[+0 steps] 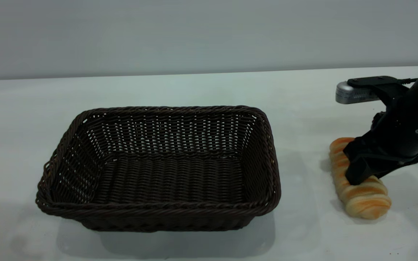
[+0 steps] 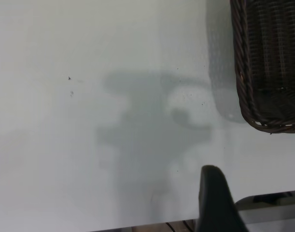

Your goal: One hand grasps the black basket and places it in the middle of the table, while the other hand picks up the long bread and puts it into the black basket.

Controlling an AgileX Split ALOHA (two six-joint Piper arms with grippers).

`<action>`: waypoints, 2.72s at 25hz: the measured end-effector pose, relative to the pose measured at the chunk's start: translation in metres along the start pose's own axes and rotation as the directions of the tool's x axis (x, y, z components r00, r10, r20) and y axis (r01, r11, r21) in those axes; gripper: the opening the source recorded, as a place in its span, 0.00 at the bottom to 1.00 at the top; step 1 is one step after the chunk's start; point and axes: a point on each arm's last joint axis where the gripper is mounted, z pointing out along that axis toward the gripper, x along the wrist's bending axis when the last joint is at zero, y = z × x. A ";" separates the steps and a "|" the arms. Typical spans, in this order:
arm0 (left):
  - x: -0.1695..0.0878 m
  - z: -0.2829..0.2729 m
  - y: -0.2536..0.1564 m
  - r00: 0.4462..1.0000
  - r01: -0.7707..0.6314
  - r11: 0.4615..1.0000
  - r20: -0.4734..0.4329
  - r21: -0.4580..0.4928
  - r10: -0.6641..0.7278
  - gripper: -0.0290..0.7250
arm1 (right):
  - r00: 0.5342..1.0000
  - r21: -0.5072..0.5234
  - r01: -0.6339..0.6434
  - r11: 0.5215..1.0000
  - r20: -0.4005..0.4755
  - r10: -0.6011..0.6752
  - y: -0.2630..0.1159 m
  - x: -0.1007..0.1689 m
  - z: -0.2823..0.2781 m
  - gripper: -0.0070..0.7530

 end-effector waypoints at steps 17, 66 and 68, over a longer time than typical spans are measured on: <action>0.000 0.000 0.000 1.000 0.003 1.000 0.000 -0.002 -0.003 0.69 | 0.983 -0.279 0.069 0.958 -0.143 -0.113 0.039 0.079 -0.114 0.06; 0.006 -0.052 -0.043 1.000 0.011 0.998 -0.024 -0.063 -0.012 0.69 | 0.993 -0.165 0.006 0.986 0.118 0.014 -0.058 0.054 -0.324 0.51; 0.007 -0.062 -0.055 1.000 0.013 0.994 -0.021 -0.111 -0.016 0.69 | 0.993 -0.214 0.014 0.977 0.116 0.011 -0.074 0.060 -0.342 0.51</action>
